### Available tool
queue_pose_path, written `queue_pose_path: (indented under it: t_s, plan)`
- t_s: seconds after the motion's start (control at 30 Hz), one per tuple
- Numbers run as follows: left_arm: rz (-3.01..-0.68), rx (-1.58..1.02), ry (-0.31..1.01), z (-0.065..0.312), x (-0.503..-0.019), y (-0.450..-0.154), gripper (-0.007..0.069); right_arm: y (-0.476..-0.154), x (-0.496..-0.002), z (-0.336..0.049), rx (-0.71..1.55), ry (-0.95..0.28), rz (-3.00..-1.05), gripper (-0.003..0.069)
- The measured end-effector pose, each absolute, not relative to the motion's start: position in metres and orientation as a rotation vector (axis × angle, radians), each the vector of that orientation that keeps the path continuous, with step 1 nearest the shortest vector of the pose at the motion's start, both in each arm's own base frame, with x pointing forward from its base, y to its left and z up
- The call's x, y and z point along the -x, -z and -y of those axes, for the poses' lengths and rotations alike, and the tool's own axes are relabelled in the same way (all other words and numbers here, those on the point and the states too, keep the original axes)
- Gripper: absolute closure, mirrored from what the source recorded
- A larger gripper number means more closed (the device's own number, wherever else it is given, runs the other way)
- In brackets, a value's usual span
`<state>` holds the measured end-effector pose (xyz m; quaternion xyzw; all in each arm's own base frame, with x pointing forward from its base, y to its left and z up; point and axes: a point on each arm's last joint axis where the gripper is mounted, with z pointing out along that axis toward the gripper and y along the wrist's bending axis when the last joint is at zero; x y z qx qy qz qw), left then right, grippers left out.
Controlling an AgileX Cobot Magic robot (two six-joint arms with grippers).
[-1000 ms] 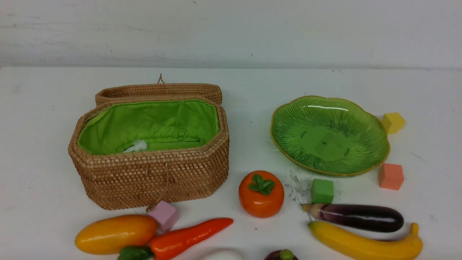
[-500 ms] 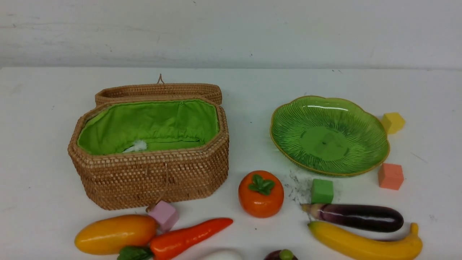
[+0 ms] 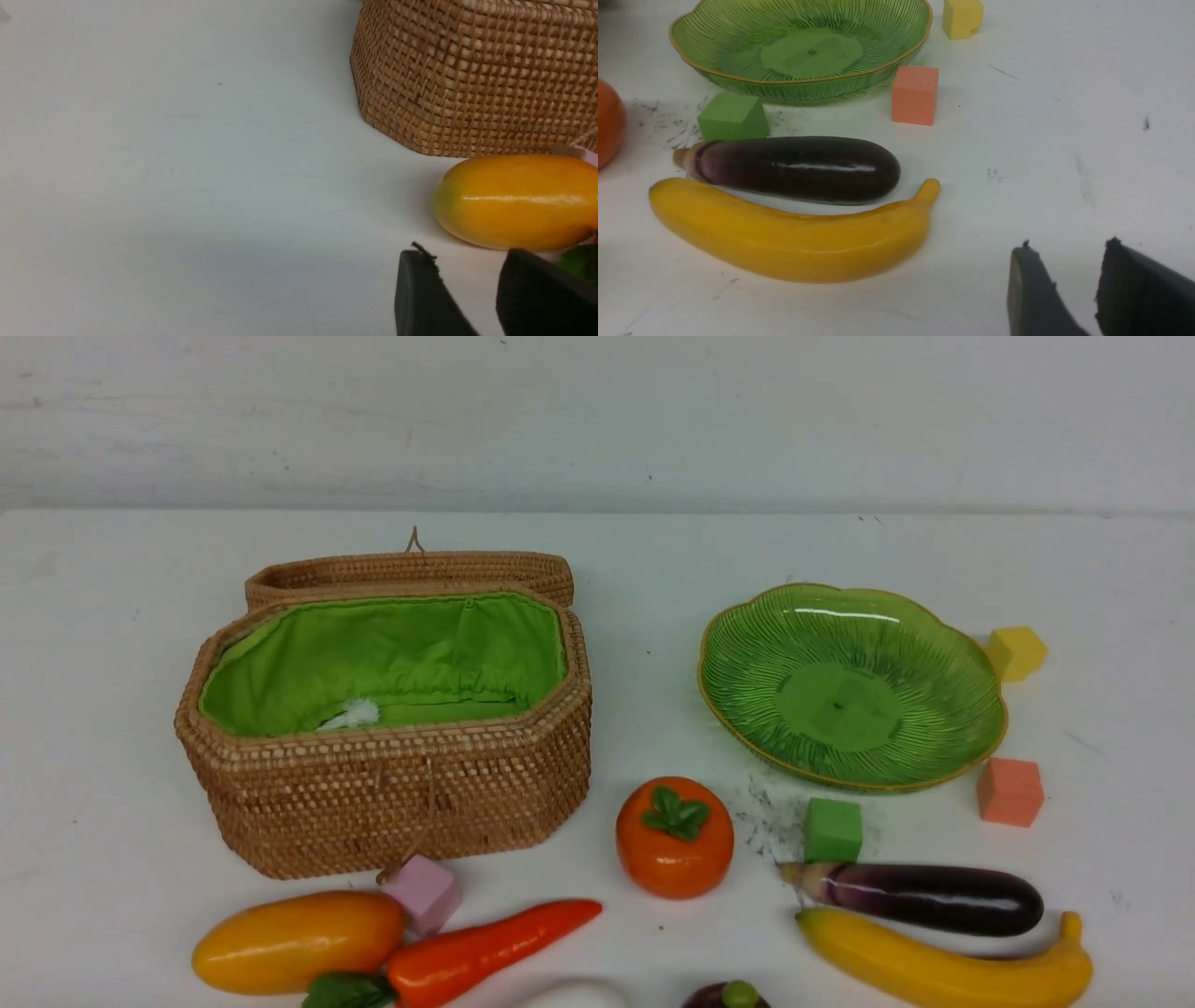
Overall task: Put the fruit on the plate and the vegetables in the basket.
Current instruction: Take a daikon with your left arm and place it on the basket on the left.
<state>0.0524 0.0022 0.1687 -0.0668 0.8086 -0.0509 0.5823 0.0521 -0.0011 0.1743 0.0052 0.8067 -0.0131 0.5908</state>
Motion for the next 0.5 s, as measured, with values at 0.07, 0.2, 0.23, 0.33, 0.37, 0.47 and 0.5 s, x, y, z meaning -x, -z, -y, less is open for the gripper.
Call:
queue_pose_path:
  t_s: [0.07,0.2,0.23,0.33,0.37,0.47,0.5]
  plan:
    - [-1.881,0.155,0.121,-0.002,-0.053,-0.169,0.0386,-0.174,-0.052,0.001,-0.012,0.03,-1.877,0.0417]
    - [-1.827,0.145,0.135,-0.001,-0.054,-0.174,0.0386,-0.174,-0.052,0.001,-0.012,0.03,-1.877,0.0417]
    - [-1.785,0.135,0.145,0.0,-0.055,-0.178,0.0386,-0.174,-0.052,0.001,-0.012,0.03,-1.877,0.0417]
    - [-1.718,0.122,0.161,0.001,-0.056,-0.184,0.0386,-0.174,-0.052,0.001,-0.012,0.03,-1.877,0.0417]
    - [-1.706,0.12,0.164,0.001,-0.056,-0.185,0.0386,-0.174,-0.052,0.001,-0.012,0.03,-1.877,0.0417]
    - [-1.687,0.116,0.168,0.001,-0.056,-0.187,0.0386,-0.174,-0.052,0.001,-0.012,0.03,-1.877,0.0417]
    - [-1.685,0.115,0.167,0.001,-0.056,-0.187,0.0386,-0.174,-0.052,0.001,-0.012,0.03,-1.877,0.0417]
